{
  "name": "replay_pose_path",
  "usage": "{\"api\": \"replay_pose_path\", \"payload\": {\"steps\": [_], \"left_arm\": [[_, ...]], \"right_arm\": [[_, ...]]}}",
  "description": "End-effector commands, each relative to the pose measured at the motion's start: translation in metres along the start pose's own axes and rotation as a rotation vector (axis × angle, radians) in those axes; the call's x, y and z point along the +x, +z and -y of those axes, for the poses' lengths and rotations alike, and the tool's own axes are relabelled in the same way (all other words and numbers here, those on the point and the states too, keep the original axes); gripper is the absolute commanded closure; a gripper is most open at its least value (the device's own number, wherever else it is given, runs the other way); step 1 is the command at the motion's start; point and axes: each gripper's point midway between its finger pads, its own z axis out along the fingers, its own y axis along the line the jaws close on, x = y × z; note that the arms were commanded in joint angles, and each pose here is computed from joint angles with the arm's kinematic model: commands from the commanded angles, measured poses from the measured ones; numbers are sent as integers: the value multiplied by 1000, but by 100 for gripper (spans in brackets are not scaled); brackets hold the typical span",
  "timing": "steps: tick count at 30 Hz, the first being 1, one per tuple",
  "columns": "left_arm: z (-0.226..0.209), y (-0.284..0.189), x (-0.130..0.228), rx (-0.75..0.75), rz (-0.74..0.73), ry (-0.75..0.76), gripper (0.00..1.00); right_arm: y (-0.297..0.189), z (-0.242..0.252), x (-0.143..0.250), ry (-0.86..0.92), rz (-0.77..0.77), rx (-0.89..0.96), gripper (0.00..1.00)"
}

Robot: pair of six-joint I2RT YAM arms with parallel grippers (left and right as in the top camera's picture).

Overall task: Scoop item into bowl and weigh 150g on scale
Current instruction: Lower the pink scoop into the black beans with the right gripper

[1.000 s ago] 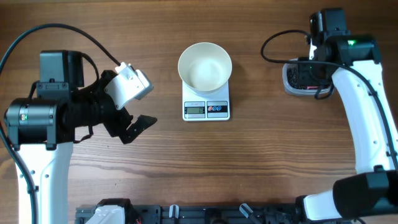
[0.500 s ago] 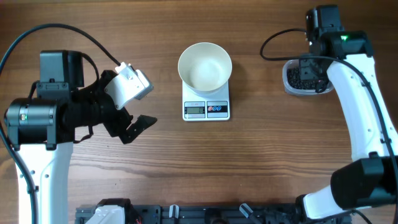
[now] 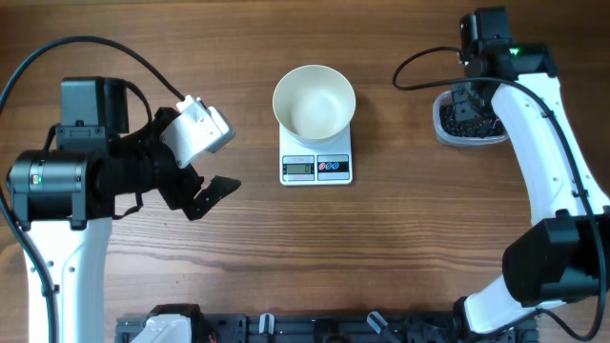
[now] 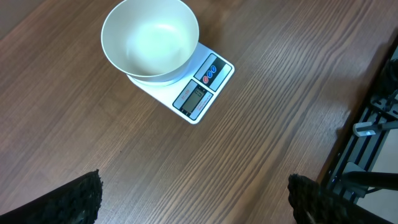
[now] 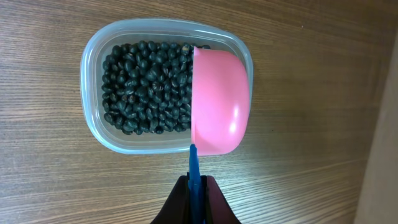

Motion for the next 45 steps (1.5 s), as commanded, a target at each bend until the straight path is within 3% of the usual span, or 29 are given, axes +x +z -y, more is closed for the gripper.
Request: {"api": "replay_pose_path", "payload": {"steps": [1, 23, 45], "left_arm": [[-2, -5, -3, -16, 10, 20, 0], [-2, -5, -3, -16, 10, 20, 0], [-2, -5, -3, -16, 10, 20, 0]], "right_arm": [[6, 2, -3, -15, -13, 17, 96], [29, -18, -2, -71, -60, -80, 96], [32, 0, 2, -135, -69, -53, 96]]}}
